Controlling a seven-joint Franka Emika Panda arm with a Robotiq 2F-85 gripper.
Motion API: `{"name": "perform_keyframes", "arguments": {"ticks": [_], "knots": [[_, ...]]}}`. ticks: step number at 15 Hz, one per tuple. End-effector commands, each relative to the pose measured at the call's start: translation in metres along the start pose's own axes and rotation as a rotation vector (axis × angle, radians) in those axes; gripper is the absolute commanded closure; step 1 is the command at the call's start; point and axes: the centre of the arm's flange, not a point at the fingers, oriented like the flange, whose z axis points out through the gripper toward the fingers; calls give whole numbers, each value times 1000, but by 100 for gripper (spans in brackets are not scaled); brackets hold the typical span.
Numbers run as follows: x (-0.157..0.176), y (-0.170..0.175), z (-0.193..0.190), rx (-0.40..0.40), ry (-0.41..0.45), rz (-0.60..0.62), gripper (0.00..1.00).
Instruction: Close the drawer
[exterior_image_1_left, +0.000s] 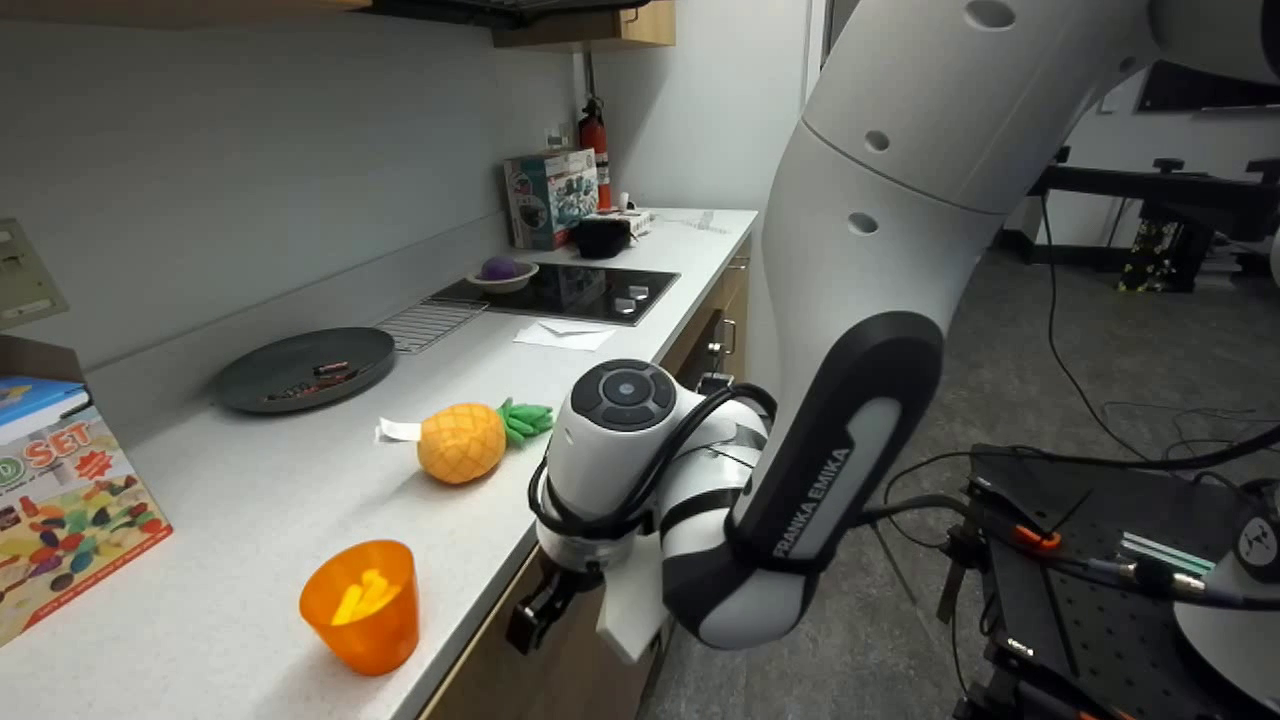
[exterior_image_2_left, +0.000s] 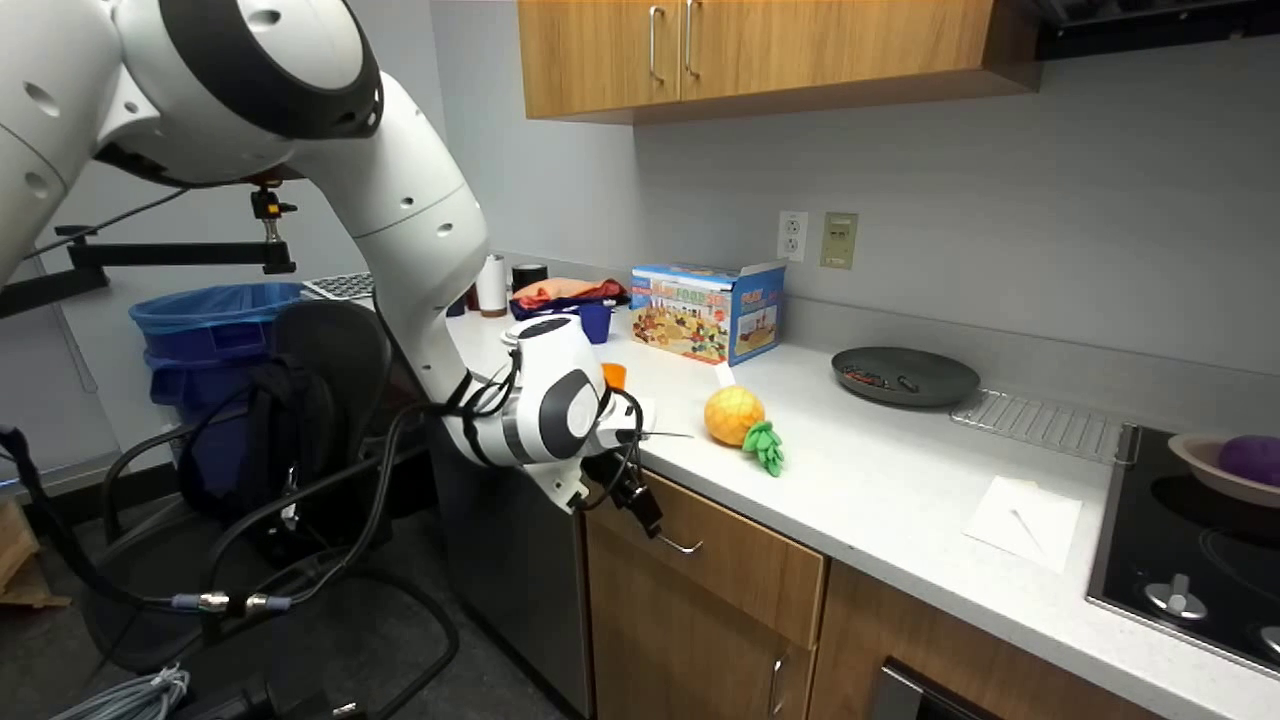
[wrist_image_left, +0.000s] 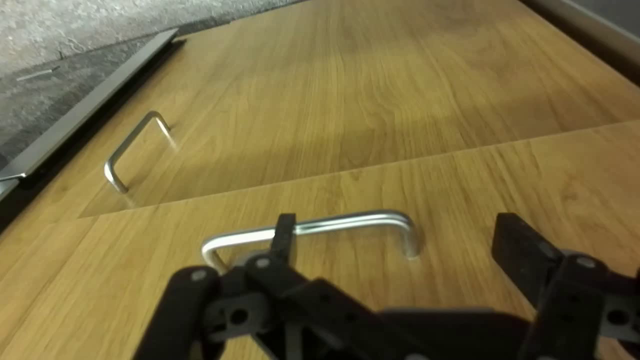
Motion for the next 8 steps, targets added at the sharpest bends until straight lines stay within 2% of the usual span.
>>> {"name": "perform_keyframes", "arguments": {"ticks": [1,4,8], "knots": [[5,-3,13,20,131,43,0],[3,-7,19,31,204,80,0],[-4,-8,21,35,257,102,0]]}}
